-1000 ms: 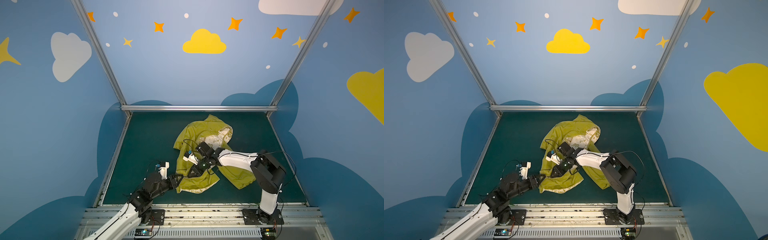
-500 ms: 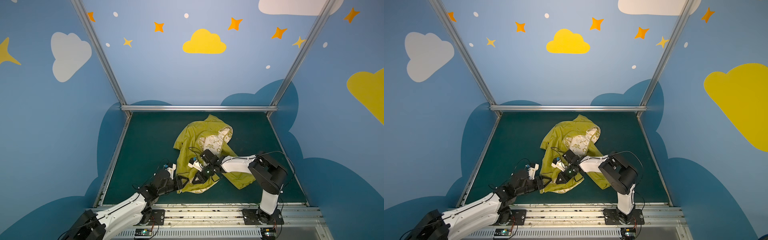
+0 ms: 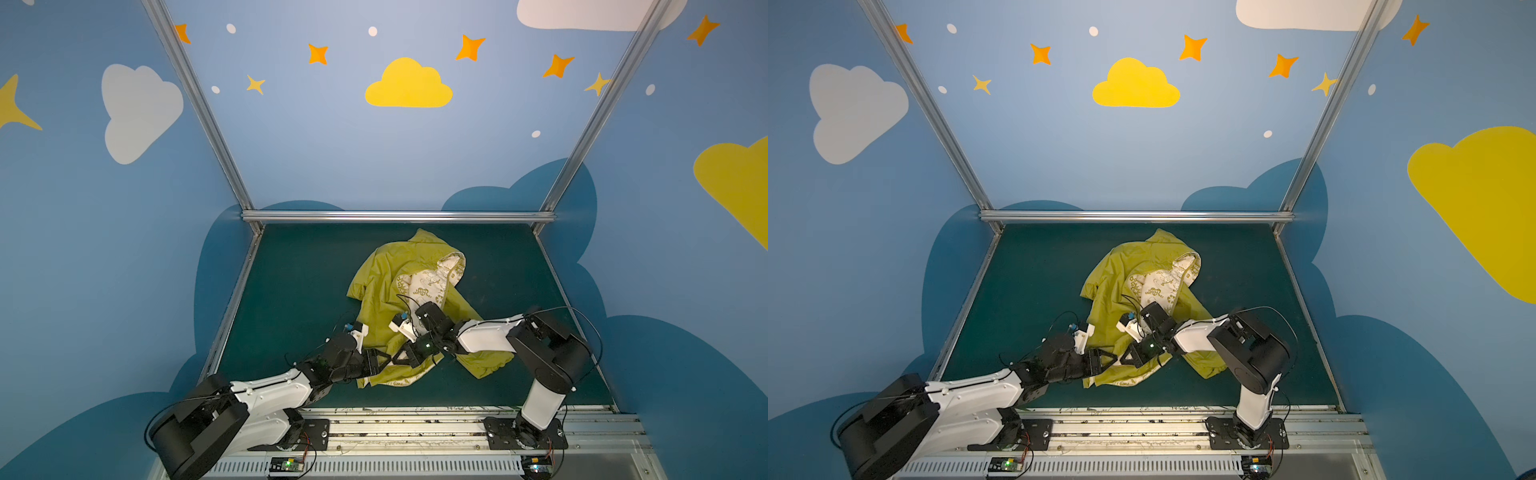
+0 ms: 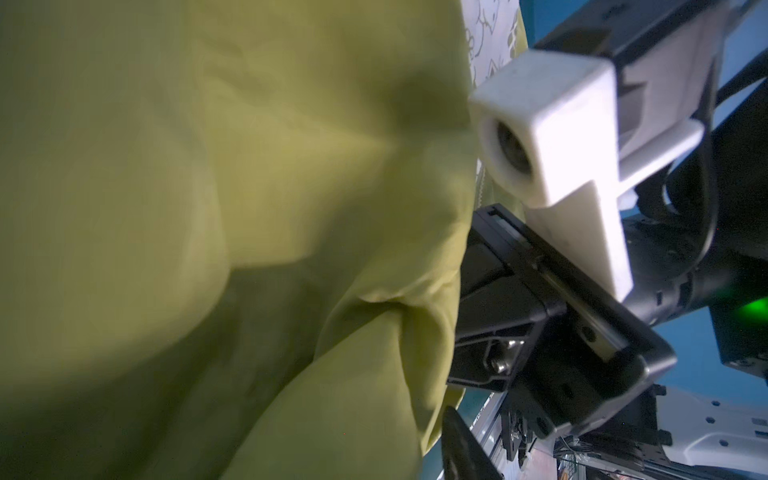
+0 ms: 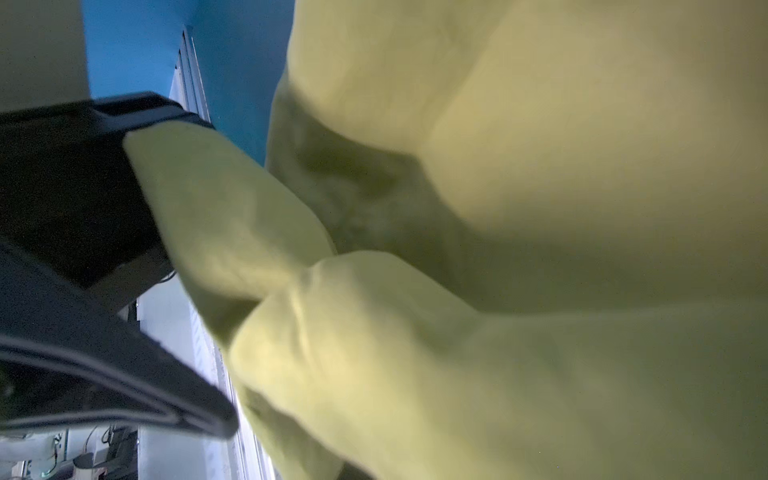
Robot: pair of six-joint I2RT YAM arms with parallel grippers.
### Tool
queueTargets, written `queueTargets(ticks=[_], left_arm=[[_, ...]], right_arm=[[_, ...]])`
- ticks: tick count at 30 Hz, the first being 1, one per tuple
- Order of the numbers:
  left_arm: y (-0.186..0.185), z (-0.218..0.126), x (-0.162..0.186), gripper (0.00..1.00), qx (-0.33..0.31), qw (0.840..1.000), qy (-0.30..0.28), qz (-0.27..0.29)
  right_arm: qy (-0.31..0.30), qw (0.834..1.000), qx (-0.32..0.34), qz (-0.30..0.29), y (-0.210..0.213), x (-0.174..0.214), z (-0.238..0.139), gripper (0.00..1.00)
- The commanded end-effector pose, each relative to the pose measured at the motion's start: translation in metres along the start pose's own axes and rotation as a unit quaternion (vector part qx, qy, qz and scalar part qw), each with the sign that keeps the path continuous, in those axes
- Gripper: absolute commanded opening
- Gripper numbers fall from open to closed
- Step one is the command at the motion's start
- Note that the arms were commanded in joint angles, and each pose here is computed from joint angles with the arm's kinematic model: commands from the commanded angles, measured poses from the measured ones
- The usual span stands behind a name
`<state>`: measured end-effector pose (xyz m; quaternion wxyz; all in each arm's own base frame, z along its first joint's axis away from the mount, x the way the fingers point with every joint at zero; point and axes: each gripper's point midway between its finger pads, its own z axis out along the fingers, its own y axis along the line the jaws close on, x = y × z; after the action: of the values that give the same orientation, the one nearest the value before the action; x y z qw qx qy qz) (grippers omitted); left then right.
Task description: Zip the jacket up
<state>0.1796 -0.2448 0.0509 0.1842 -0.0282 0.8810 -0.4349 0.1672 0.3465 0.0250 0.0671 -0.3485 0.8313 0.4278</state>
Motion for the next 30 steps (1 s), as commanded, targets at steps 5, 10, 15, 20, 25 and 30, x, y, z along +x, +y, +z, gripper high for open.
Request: queueTargets(ticks=[5, 10, 15, 20, 25, 30], left_arm=[[-0.013, 0.007, 0.015, 0.50, -0.005, 0.998, 0.041, 0.047], [-0.010, 0.011, 0.023, 0.43, -0.007, 0.996, 0.067, 0.058], [-0.005, 0.007, 0.018, 0.32, -0.037, 0.995, 0.061, 0.073], [-0.014, 0.001, 0.003, 0.17, -0.013, 0.998, 0.014, 0.064], [-0.015, -0.005, -0.001, 0.18, -0.003, 0.998, 0.002, 0.059], [-0.014, -0.010, -0.005, 0.29, 0.014, 0.999, -0.011, 0.041]], right_arm=[[-0.024, 1.000, -0.013, 0.008, 0.000, -0.008, -0.006, 0.03], [-0.026, 0.999, -0.011, 0.018, -0.003, -0.010, -0.010, 0.03], [-0.025, 0.999, -0.017, 0.016, -0.001, -0.010, -0.012, 0.04], [-0.019, 0.999, -0.046, -0.004, 0.008, -0.008, -0.014, 0.12], [-0.021, 0.996, -0.084, -0.007, 0.023, -0.012, -0.023, 0.19], [-0.022, 0.994, -0.109, -0.002, 0.035, -0.014, -0.033, 0.24]])
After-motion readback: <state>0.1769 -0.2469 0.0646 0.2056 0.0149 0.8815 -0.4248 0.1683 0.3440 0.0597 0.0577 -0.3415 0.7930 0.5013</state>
